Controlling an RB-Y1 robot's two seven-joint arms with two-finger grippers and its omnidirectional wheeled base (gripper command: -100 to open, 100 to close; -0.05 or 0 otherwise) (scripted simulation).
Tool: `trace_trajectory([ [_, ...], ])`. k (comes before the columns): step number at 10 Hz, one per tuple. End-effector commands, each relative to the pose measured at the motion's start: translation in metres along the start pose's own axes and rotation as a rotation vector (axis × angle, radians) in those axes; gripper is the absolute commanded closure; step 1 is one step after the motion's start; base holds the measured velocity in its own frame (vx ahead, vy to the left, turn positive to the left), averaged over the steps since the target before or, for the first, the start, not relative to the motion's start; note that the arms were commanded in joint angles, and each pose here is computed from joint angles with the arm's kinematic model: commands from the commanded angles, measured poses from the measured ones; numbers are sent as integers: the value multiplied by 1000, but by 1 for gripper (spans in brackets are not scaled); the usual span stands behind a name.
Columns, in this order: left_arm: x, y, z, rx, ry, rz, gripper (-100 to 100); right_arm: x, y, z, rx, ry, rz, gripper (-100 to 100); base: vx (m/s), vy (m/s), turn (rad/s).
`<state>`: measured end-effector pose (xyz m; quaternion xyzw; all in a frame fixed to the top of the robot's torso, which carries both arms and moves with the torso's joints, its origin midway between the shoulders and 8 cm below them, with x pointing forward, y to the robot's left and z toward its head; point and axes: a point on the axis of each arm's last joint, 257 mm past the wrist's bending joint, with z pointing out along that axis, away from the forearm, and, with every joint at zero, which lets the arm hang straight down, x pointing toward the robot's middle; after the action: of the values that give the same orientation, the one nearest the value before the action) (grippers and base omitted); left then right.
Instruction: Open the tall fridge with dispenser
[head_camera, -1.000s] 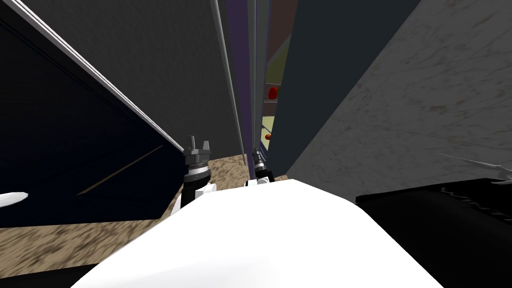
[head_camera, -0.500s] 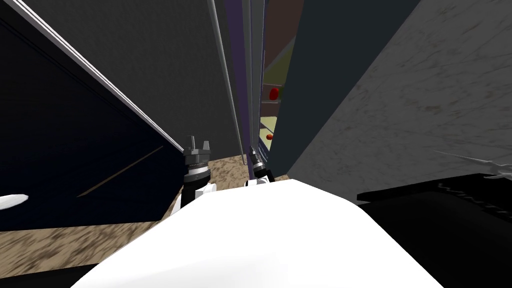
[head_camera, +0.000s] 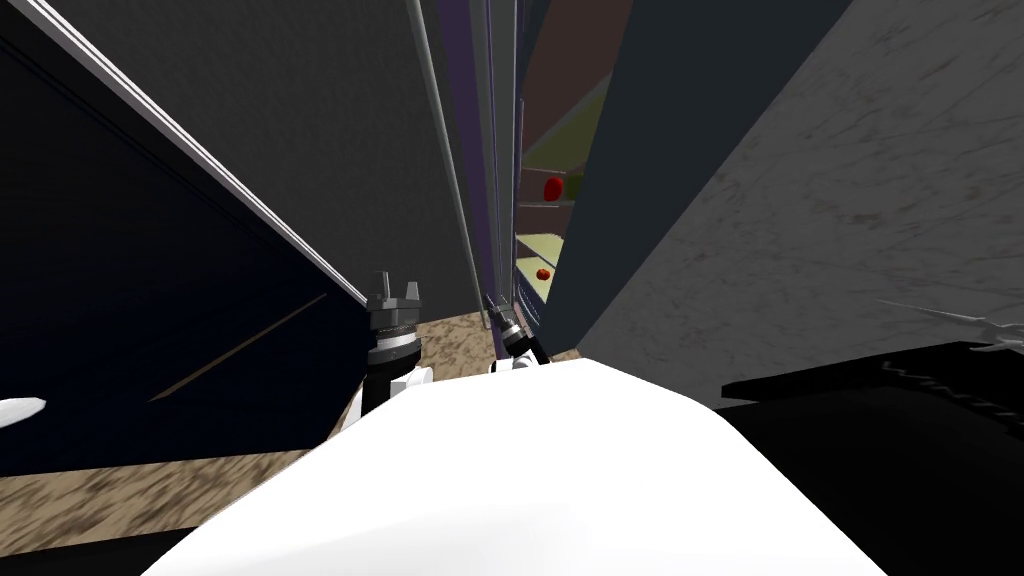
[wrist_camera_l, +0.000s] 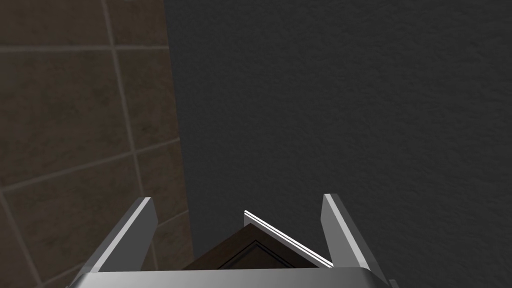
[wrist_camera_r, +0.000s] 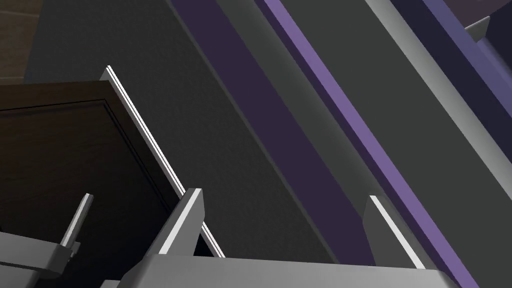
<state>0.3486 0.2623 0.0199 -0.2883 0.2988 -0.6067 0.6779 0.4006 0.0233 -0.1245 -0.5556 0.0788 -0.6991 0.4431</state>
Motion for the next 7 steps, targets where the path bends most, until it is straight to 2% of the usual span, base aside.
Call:
trace_trajectory([
  [1, 0, 0, 0, 0, 0, 0, 0, 0, -10, 9, 84, -16, -180, -100, 21, 90, -60],
  [2, 0, 0, 0, 0, 0, 0, 0, 1, -13, 10, 93, -12, -213, -100, 28, 73, -22],
  [3, 0, 0, 0, 0, 0, 0, 0, -10, -19, 10, 145, -45, -306, -100, 51, 98, -40],
  [5, 0, 0, 0, 0, 0, 0, 0, -8, -24, 13, 163, -35, -355, -100, 27, 66, -8],
  [6, 0, 0, 0, 0, 0, 0, 0, -20, -27, 10, 216, -68, -465, -100, 35, 86, -45],
  [7, 0, 0, 0, 0, 0, 0, 0, -17, -33, 14, 238, -54, -503, -100, 36, 93, -55],
])
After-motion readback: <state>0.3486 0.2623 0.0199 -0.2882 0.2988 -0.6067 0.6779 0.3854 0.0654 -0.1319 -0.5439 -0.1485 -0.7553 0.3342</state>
